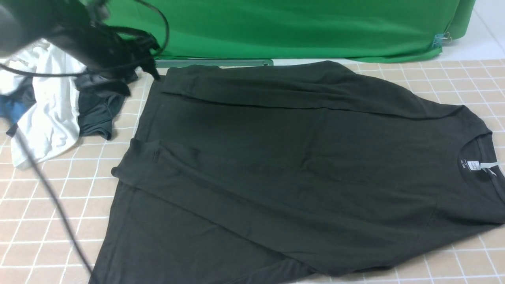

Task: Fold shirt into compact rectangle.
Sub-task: 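Grab the top left corner of the dark shirt with the left gripper, then fold the left side of the dark shirt inward over its body with the left gripper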

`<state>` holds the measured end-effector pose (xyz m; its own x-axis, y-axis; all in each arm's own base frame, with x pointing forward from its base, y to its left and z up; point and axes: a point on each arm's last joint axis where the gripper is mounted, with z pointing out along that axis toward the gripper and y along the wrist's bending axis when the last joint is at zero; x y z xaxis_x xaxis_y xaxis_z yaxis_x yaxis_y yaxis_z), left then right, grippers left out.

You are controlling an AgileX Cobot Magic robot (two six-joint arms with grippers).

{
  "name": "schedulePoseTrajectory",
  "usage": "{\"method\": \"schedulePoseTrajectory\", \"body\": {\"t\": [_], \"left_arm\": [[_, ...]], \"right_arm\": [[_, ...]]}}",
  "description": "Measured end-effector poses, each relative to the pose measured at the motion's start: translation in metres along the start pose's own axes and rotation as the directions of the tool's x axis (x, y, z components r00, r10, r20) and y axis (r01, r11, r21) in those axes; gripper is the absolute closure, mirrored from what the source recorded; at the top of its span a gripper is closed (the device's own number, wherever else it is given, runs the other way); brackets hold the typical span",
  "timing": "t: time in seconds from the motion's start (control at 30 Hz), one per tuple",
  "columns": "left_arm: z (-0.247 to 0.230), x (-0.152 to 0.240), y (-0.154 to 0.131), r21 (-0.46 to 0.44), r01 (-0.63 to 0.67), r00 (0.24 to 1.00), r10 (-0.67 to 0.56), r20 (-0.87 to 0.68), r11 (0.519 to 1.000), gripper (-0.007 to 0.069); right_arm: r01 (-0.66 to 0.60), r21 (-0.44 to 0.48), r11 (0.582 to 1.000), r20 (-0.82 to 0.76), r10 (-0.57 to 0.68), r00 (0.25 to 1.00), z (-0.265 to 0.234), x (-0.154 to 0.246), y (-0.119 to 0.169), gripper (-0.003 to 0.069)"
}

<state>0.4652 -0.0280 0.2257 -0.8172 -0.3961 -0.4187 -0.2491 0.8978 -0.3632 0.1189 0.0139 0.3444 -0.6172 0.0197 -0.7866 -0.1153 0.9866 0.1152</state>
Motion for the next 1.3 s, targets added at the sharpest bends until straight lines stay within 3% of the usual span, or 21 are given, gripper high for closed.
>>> {"method": "schedulePoseTrajectory", "body": {"t": [0.27, 0.57, 0.73, 0.93, 0.97, 1.03, 1.3], "left_arm": [[0.070, -0.018, -0.001, 0.077, 0.092, 0.996, -0.092, -0.001, 0.993, 0.0118], [0.092, -0.025, -0.006, 0.168, 0.141, 0.990, -0.144, 0.004, 0.976, 0.0135], [0.095, -0.027, -0.006, 0.183, 0.145, 0.988, -0.153, 0.029, 0.972, 0.0200], [0.099, -0.026, -0.004, 0.182, 0.147, 0.987, -0.155, 0.030, 0.972, 0.0443], [0.099, -0.026, -0.004, 0.182, 0.147, 0.987, -0.155, 0.030, 0.972, 0.0454], [0.099, -0.026, -0.004, 0.182, 0.147, 0.987, -0.155, 0.030, 0.972, 0.0566], [0.076, -0.032, -0.013, 0.201, 0.129, 0.990, -0.139, 0.034, 0.971, 0.0595]], "right_arm": [[-0.021, -0.001, 1.000, -0.012, 0.021, 1.000, 0.001, 0.002, 0.000, 0.0535], [-0.052, -0.001, 0.999, -0.020, 0.052, 0.998, 0.001, 0.002, 0.000, 0.0533], [-0.053, -0.001, 0.999, -0.020, 0.053, 0.998, 0.001, 0.002, 0.000, 0.0533], [-0.053, -0.001, 0.999, -0.020, 0.053, 0.998, 0.001, 0.002, 0.000, 0.0528], [-0.053, -0.001, 0.999, -0.020, 0.053, 0.998, 0.001, 0.002, 0.000, 0.0528], [-0.053, -0.001, 0.999, -0.019, 0.053, 0.998, 0.001, 0.002, 0.000, 0.0525], [-0.053, 0.000, 0.999, -0.004, 0.053, 0.999, 0.001, 0.001, 0.000, 0.0515]]}}
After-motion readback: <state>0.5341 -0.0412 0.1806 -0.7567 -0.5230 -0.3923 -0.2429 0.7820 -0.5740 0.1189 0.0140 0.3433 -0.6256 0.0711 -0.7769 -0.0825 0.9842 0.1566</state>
